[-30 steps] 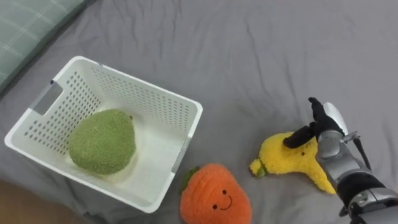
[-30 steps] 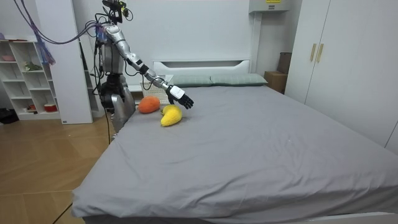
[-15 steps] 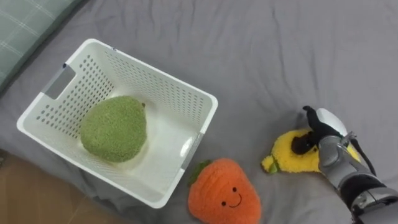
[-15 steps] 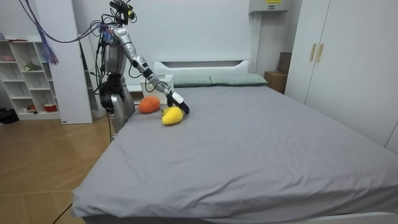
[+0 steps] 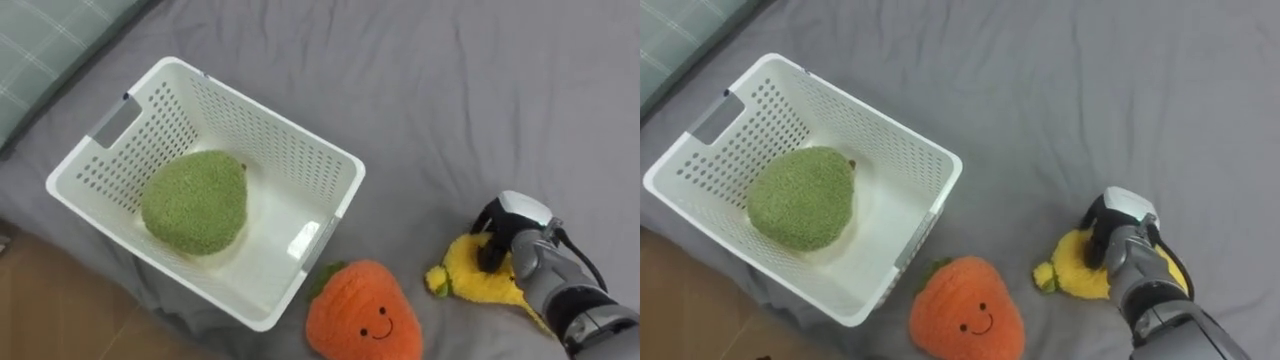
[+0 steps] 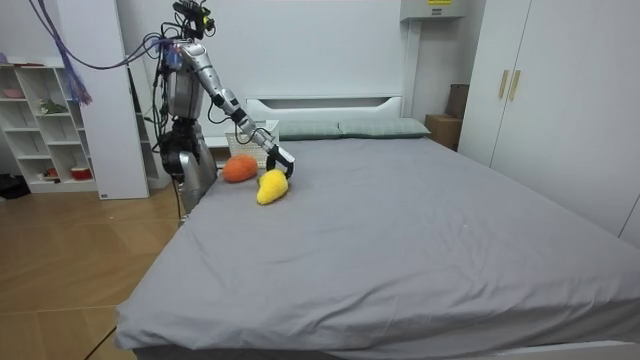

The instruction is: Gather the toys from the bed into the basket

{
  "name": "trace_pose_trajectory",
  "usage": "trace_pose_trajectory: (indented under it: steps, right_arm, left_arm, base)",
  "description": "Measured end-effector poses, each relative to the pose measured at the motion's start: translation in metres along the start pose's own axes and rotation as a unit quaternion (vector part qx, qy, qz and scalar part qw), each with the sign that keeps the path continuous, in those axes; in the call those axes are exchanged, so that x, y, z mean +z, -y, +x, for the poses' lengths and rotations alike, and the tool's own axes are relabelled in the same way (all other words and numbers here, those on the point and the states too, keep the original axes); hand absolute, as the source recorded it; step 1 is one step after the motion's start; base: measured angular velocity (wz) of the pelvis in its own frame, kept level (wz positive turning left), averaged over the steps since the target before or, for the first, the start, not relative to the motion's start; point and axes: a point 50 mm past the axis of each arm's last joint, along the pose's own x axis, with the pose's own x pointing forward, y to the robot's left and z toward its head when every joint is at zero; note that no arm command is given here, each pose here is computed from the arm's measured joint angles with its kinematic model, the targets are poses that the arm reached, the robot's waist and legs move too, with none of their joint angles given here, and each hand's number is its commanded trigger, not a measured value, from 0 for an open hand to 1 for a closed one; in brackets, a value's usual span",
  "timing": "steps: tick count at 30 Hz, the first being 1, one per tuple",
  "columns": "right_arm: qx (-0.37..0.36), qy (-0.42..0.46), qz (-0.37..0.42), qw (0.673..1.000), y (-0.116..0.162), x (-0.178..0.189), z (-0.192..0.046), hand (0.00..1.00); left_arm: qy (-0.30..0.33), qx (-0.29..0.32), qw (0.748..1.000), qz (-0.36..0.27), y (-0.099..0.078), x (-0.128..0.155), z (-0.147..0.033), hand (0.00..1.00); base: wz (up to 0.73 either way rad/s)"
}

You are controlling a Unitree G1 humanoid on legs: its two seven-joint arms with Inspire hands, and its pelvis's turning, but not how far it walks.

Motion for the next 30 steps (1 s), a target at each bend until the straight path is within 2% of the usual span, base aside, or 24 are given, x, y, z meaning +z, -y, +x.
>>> trace_pose_trajectory:
  steps: [10, 14, 17, 25, 30]
  right_arm:
    - [-0.004, 0.016, -0.001, 1.000, -0.004, 0.001, -0.002, 1.00]
    - [-0.017, 0.048, -0.010, 0.999, 0.002, 0.007, -0.004, 1.00]
    - [-0.021, 0.070, -0.007, 0.997, 0.002, 0.013, -0.006, 1.00]
    - [-0.105, 0.152, 0.036, 0.982, 0.046, 0.045, -0.018, 1.00]
    - [-0.177, 0.234, 0.073, 0.953, 0.074, 0.063, -0.049, 1.00]
  left_arm:
    - [-0.002, 0.001, 1.000, -0.019, -0.003, -0.002, -0.001, 0.00]
    - [0.006, -0.002, 1.000, -0.019, -0.003, -0.001, -0.001, 0.00]
    - [0.005, 0.007, 1.000, -0.019, -0.009, -0.006, -0.002, 0.00]
    - [-0.013, 0.036, 0.998, -0.042, -0.031, -0.029, -0.008, 0.00]
    - [-0.024, 0.046, 0.997, -0.049, -0.037, -0.040, -0.011, 0.00]
  base:
    - [-0.05]
    - [-0.07]
    - [-0.01]
    - [-0.16]
    - [-0.10]
